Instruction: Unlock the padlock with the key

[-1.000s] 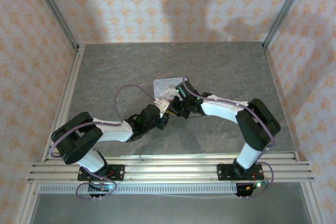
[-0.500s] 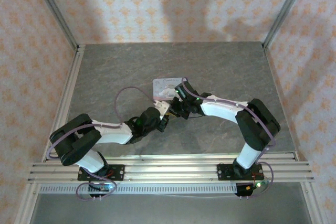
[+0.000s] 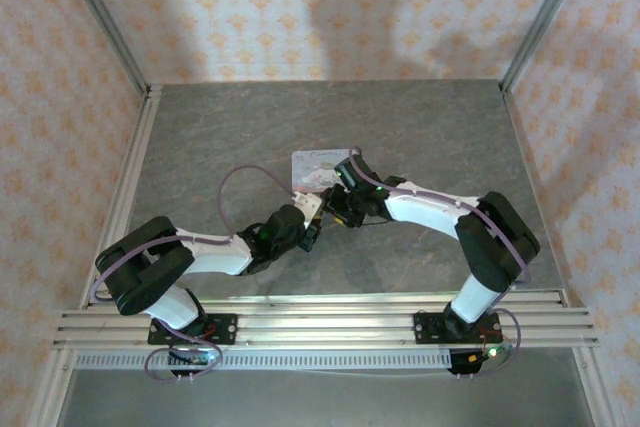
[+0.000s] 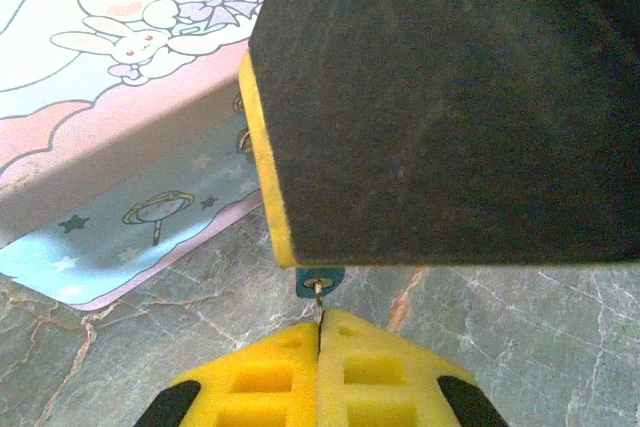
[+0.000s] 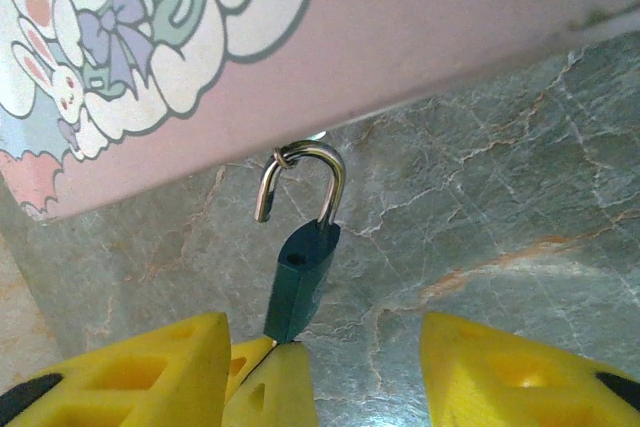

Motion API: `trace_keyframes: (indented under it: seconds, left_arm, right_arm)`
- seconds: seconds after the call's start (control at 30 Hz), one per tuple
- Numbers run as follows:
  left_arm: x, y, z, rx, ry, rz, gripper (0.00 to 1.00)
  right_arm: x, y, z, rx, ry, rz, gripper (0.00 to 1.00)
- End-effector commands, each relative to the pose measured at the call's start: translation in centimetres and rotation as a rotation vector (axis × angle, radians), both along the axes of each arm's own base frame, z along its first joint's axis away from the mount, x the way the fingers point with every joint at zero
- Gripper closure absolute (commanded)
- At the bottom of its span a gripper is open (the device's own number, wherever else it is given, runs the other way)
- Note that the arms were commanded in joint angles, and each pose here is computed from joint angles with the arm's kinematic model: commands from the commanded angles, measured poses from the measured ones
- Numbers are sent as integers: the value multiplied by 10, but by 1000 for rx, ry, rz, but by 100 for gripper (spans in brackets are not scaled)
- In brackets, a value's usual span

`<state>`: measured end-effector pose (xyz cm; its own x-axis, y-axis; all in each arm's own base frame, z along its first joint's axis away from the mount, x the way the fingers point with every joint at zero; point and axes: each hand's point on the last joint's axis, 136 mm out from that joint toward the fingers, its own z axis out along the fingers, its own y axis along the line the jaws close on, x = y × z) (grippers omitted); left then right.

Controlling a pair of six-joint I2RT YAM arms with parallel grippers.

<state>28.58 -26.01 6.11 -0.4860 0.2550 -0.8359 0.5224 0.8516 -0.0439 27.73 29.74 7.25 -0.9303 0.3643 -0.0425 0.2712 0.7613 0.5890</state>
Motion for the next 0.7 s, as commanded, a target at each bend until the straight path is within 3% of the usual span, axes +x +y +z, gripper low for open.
trace_keyframes:
  seconds: [0.0,0.67]
  left_arm:
    - [2,3,0,8,-26,15,100]
    - [1,0,1,-3,-26,0,100]
  right_arm:
    - [2,-4,1,-19,-7,-19,48]
    - [14,10,-13,-7,13,-24,67]
